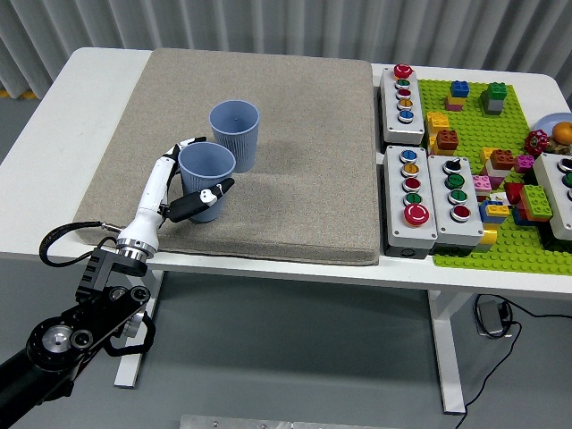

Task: Pick cup pour cup place

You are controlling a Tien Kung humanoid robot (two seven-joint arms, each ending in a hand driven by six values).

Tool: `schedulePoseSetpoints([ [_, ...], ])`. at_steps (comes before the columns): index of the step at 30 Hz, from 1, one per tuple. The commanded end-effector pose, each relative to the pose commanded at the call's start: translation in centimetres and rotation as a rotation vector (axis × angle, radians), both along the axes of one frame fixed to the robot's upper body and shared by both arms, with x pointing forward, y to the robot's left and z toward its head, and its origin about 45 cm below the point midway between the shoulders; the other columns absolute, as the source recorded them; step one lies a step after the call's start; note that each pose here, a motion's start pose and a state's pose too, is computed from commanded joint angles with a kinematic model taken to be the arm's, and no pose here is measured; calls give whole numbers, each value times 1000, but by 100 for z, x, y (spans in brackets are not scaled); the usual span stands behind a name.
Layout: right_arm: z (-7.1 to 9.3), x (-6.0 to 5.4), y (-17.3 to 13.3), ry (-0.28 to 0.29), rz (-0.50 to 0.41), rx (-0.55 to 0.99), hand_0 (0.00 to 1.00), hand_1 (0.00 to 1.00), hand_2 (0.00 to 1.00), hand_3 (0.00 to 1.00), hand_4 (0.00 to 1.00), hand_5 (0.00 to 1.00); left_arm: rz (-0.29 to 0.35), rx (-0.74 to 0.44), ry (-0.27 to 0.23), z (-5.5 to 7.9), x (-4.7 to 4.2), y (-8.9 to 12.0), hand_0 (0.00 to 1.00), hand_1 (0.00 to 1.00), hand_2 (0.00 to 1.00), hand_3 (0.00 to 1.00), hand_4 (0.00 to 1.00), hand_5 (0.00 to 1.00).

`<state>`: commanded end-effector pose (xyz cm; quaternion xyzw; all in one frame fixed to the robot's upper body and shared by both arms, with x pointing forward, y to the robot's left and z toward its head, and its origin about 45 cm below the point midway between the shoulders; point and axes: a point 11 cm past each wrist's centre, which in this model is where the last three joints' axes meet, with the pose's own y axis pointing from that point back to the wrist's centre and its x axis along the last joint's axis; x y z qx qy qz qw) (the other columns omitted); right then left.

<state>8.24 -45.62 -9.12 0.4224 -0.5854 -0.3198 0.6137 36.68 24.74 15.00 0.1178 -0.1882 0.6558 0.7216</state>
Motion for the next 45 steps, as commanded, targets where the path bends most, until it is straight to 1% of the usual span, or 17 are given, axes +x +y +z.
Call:
schedulePoseSetpoints([
  [2,-1,-1,1,0,0,0,690,659,602,597,3,282,-4,0,3,-4,0,-2,634,677,807,845,947,430],
  [3,-1,-1,2,1,0,0,690,660,602,597,2,281,-6,1,4,-6,-1,-4,641,682,816,850,962,450],
  [7,-3,-10,3,2,-1,1,690,660,602,597,2,281,-11,6,9,-20,-8,-7,641,682,816,850,962,450],
  [20,-11,-58,0,6,-11,4,690,659,602,597,2,277,5,4,12,-53,-67,46,640,681,815,850,974,465],
  [24,-8,-49,-3,4,-12,4,690,659,603,596,2,273,10,1,0,-28,-62,45,640,682,810,845,975,465],
  [34,-3,-41,-11,1,-14,1,690,659,602,597,2,270,3,8,9,-44,-97,59,643,687,813,849,978,475],
  [44,-2,-31,-9,0,-13,2,690,659,602,597,2,270,-10,10,13,-40,-97,49,645,696,819,849,980,478],
  [45,-1,-27,-9,-1,-13,1,690,659,602,597,2,267,-14,13,13,-38,-95,46,653,710,844,858,978,476],
])
